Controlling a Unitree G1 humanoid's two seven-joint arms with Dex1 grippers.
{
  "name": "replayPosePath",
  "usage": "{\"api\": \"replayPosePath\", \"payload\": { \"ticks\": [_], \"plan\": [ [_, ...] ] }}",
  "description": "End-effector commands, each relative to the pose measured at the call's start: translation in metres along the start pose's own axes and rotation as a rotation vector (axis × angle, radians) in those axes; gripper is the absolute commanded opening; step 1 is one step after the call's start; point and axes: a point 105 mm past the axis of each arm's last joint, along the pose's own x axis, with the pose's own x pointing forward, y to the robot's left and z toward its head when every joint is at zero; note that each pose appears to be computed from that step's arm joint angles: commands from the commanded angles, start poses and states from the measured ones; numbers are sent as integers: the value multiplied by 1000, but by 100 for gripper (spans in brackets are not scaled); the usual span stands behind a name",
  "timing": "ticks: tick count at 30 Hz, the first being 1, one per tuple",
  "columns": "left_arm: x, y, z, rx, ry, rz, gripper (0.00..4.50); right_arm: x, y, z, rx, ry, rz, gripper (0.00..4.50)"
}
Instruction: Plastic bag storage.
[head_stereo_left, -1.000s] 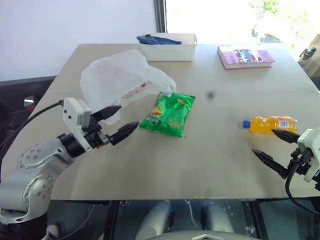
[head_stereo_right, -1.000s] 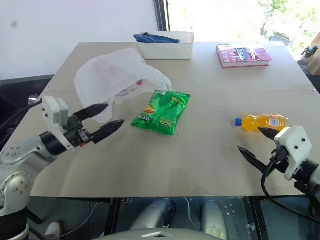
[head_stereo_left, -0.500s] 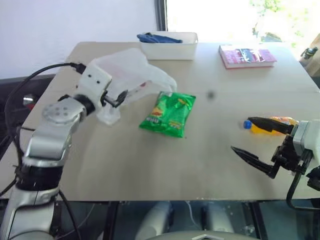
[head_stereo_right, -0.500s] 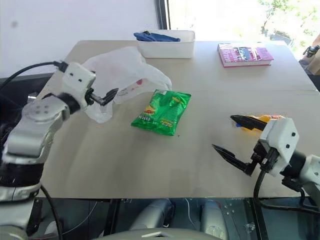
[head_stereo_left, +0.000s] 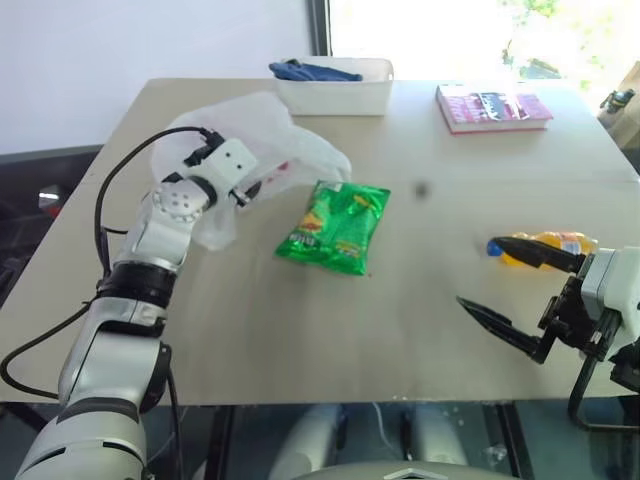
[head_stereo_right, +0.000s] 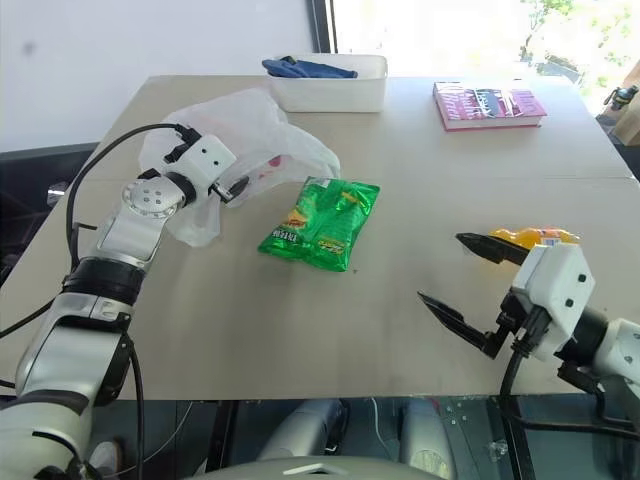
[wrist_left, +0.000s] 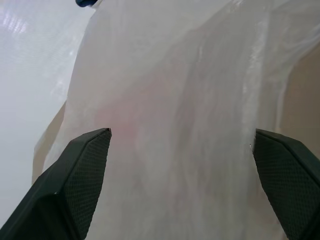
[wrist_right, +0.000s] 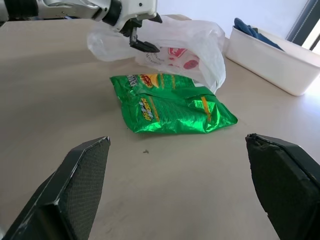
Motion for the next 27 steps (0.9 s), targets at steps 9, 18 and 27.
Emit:
{"api": "replayPosePath", "payload": {
  "ticks": [9, 18, 27],
  "plan": [
    [13, 6, 7, -13, -55, 36, 8, -37, -4, -3, -65, 61, -115, 450],
    [3, 24, 37, -651, -194, -30, 8, -17, -2, -5, -30, 17, -91, 450],
    [-30, 43, 70, -754, -270, -36, 8, 93, -8, -42, 469, 65, -34, 450]
  ]
}}
